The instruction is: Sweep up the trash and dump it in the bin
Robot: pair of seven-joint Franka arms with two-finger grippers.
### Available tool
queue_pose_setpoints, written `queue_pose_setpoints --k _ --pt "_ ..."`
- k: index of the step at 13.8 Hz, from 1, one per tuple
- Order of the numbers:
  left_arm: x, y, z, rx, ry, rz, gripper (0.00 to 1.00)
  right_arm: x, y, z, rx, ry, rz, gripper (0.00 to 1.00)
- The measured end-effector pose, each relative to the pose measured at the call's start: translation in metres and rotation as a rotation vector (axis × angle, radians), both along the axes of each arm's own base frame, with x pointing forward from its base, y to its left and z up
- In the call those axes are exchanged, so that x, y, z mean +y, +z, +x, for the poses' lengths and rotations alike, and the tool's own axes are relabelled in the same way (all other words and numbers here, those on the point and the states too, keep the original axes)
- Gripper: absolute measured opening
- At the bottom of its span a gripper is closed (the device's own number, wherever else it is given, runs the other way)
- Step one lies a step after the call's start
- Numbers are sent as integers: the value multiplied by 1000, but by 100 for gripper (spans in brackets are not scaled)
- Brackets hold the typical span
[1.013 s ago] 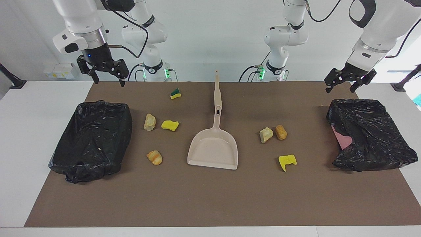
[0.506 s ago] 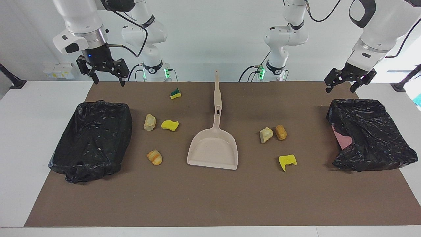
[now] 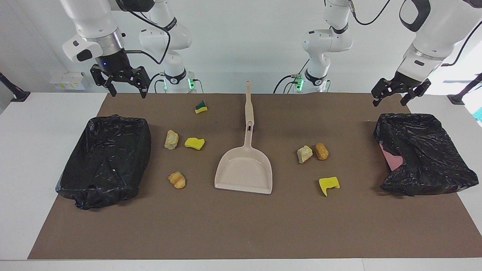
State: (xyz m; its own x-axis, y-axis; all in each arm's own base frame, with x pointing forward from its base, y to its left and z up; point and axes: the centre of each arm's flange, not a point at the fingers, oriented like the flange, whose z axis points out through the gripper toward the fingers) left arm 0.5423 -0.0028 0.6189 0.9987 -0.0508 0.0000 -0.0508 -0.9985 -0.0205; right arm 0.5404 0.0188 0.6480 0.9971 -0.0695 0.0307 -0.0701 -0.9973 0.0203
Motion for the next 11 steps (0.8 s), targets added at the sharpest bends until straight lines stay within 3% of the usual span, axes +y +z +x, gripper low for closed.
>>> queue_pose_setpoints --k 11 --pt "-12 0 0 -6 -25 -1 100 0 0 0 0 0 1 100"
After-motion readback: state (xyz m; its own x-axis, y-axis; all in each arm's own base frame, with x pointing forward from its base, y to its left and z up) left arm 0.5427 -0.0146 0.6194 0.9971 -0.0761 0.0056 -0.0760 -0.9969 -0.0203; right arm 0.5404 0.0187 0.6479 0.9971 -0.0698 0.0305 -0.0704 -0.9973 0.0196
